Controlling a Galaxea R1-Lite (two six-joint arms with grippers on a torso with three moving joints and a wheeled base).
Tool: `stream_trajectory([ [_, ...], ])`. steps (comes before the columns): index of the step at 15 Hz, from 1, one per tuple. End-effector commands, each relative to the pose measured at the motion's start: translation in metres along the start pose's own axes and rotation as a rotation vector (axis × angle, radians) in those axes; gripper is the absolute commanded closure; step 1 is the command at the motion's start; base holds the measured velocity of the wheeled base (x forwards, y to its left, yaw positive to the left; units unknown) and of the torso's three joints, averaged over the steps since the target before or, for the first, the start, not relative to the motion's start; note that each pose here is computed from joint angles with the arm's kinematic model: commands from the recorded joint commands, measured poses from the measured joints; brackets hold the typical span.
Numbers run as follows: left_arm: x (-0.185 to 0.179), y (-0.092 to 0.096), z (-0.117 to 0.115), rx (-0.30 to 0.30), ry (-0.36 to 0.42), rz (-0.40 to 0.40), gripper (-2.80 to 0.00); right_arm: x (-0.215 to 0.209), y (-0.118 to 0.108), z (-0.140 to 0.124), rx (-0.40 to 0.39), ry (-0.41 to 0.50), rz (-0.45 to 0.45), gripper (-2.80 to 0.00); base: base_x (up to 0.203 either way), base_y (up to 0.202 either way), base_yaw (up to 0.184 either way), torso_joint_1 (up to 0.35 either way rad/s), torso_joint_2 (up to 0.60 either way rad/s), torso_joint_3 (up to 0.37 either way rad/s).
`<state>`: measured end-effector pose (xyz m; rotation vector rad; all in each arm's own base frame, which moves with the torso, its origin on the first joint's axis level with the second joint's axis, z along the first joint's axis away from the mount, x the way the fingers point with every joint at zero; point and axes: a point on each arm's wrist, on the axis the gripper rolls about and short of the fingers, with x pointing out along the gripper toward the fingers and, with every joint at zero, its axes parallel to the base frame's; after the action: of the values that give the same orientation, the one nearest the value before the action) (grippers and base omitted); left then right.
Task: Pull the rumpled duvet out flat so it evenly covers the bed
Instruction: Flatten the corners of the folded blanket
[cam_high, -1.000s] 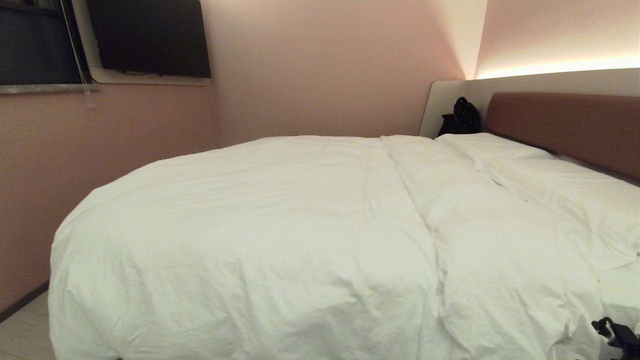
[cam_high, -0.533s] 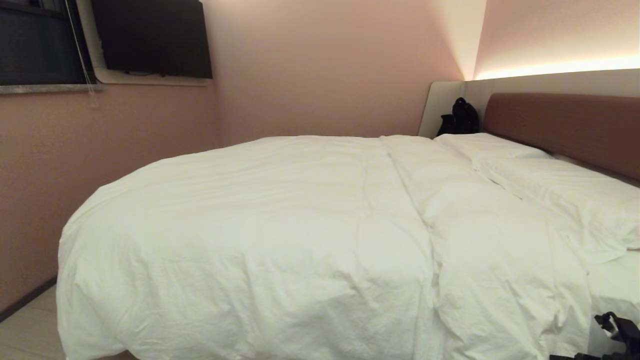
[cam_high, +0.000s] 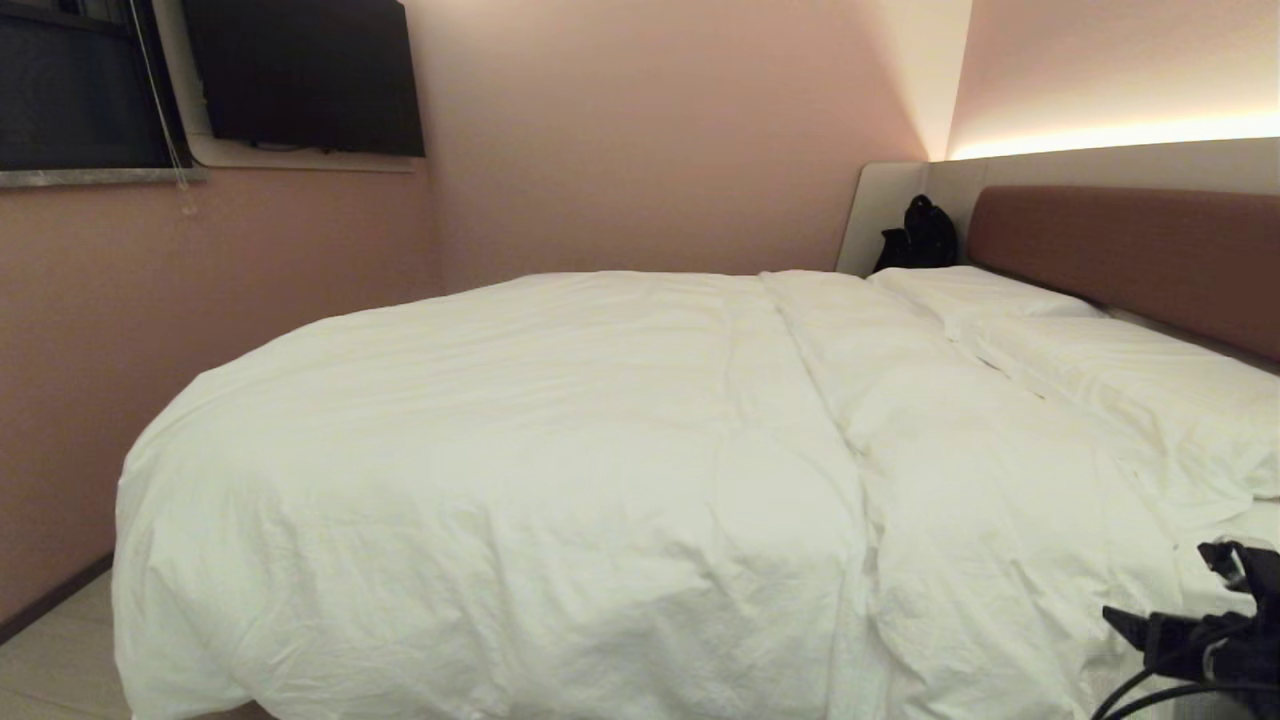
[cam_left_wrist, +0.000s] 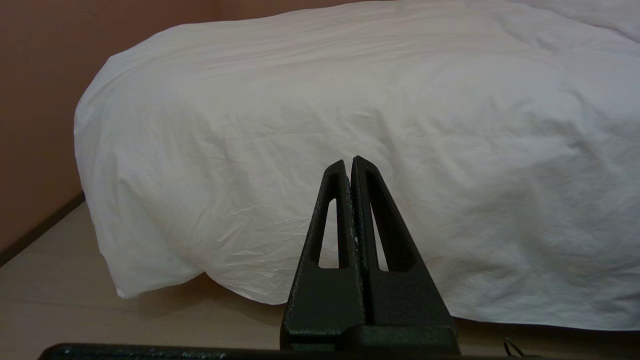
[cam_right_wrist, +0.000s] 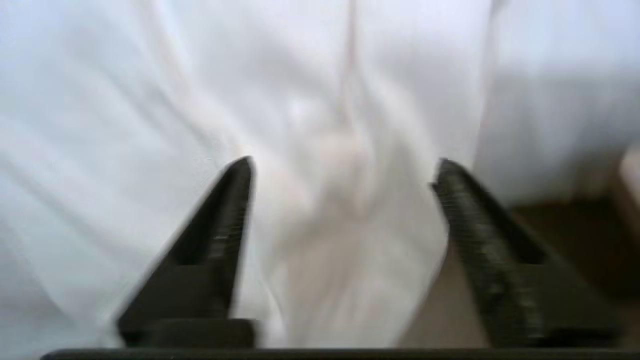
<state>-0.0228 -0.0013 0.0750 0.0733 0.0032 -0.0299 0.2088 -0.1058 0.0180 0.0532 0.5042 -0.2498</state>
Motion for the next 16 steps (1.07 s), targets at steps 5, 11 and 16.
stream_trajectory([
  [5,0.000,0.000,0.000,0.000,0.002,0.000,0.00,0.015,0.023,0.087,-0.019,-0.258,-0.117,0.00,0.000,0.000,0.000,0.000,0.00,0.000],
  [11,0.000,0.000,0.000,0.000,0.002,0.000,0.00,-0.006,0.066,0.146,0.202,-0.102,-0.073,0.00,0.000,0.000,0.000,0.000,0.00,0.000],
  [16,0.000,0.000,0.000,0.000,0.002,0.000,0.00,-0.055,0.087,0.145,0.166,-0.076,0.005,0.00,0.000,0.000,0.000,0.000,0.00,0.000],
])
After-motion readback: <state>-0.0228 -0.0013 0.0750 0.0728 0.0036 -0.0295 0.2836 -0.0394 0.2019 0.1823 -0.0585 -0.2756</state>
